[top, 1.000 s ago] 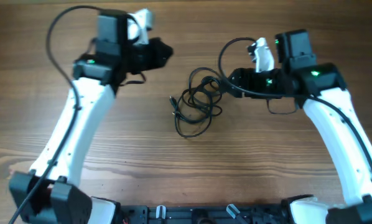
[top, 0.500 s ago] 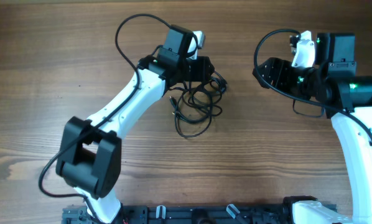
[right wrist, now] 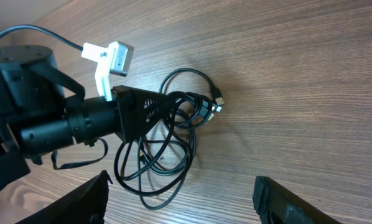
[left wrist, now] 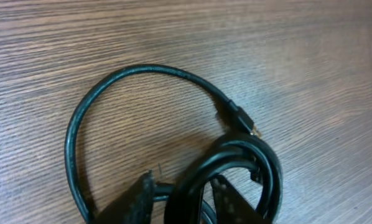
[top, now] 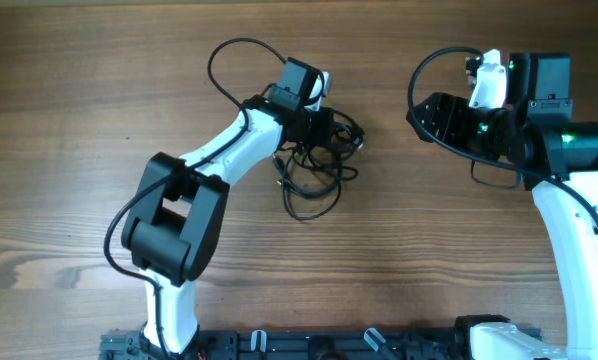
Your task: Untangle cables
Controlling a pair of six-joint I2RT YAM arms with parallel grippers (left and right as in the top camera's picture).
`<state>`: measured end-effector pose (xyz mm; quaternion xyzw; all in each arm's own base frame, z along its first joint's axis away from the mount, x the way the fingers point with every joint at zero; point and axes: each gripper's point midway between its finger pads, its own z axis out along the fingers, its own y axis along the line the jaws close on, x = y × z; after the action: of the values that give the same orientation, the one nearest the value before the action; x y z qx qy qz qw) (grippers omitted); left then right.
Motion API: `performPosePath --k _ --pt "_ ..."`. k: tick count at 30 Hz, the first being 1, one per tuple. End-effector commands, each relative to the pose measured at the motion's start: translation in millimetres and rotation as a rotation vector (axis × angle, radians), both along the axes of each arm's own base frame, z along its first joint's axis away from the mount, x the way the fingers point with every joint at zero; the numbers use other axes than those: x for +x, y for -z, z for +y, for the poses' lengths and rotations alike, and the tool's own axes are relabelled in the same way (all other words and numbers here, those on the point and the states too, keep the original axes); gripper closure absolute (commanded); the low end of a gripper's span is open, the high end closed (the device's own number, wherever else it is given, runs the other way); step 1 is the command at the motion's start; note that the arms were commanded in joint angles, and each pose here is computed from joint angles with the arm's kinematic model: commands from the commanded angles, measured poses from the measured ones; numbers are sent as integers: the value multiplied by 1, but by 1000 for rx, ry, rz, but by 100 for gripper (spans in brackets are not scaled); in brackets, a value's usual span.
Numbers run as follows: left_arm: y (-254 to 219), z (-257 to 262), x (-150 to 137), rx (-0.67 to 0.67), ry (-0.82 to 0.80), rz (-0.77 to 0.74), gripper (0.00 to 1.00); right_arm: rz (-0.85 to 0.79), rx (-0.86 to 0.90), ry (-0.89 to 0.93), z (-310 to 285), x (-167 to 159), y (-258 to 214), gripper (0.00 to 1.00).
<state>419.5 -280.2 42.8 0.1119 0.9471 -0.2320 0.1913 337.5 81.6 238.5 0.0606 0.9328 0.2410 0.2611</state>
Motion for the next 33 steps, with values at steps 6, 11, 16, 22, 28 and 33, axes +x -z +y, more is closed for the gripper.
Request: performPosePath --k 6,11,16,22,28,33 --pt "29 -19 -18 46 75 33 82 32 -26 -3 -3 6 13 23" --pt "28 -10 -9 45 50 24 96 64 9 -28 4 7 20 23" --pt "-19 5 11 -36 -19 -19 96 80 94 -81 21 16 27 24" --pt "-133 0 3 -192 25 -187 96 101 149 -168 51 29 45 24" --pt "-175 5 -22 -208 39 -216 96 -13 127 -276 78 41 38 24" --pt "-167 6 -32 -192 47 -167 96 -29 128 -283 81 43 36 24"
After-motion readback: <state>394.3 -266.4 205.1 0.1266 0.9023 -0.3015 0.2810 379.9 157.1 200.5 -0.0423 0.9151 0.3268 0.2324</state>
